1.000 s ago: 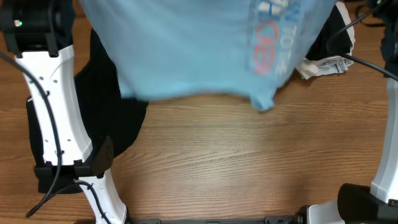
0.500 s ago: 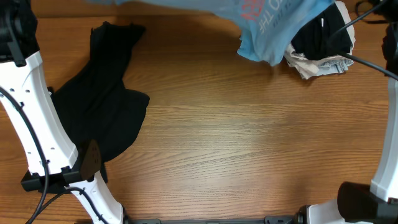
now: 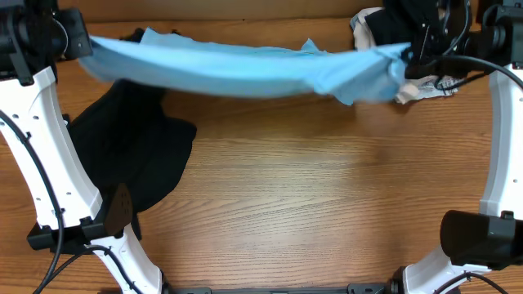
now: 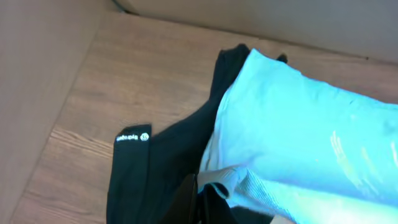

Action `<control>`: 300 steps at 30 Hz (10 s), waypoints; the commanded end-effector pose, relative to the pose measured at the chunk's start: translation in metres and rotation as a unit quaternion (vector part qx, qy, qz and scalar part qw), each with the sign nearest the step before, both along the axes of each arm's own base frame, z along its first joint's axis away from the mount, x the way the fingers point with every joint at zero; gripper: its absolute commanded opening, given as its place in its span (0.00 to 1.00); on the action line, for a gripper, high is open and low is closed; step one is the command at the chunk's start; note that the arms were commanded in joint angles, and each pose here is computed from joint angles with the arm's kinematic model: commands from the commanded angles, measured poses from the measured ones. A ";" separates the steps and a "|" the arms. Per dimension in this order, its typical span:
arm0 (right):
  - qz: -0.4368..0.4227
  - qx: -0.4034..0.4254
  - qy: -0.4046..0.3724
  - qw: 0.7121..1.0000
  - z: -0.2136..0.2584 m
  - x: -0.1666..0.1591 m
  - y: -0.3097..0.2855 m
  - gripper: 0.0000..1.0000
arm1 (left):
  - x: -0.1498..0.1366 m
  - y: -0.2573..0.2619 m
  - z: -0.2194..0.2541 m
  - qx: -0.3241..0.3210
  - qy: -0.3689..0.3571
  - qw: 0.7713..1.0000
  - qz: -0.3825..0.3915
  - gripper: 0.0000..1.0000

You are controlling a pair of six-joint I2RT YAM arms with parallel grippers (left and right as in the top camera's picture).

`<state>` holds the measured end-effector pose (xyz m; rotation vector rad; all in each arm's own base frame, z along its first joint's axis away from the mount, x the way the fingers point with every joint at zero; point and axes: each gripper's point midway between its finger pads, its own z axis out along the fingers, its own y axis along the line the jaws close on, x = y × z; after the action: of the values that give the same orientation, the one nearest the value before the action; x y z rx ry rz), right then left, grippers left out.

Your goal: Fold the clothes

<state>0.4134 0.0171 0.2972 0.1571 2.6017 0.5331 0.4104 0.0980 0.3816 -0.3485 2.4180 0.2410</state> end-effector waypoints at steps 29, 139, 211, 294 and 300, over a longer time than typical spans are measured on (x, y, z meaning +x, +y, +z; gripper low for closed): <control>-0.180 -0.032 0.216 0.959 -0.123 -0.200 -0.013 0.62 | -0.118 -0.054 -0.159 -0.099 0.230 0.968 0.008 0.04; -0.109 -0.117 -0.050 0.986 -0.006 -0.187 0.005 0.04 | -0.206 -0.011 -0.105 0.048 0.152 0.978 0.135 0.04; 0.019 -0.113 0.045 0.992 -0.109 0.004 0.057 0.79 | 0.091 0.027 -0.354 -0.031 0.125 0.990 -0.060 0.85; 0.065 -0.133 0.053 0.988 -0.289 0.099 0.061 0.81 | 0.035 -0.036 -0.242 -0.129 0.228 0.961 -0.087 0.04; 0.053 -0.126 0.049 0.989 -0.288 0.103 0.062 0.44 | 0.042 -0.034 -0.240 -0.125 0.214 0.965 -0.088 0.04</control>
<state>0.5112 0.0790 0.0097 -0.0597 2.7680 0.2205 0.4455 0.0653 0.1308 -0.2011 2.9392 -0.0720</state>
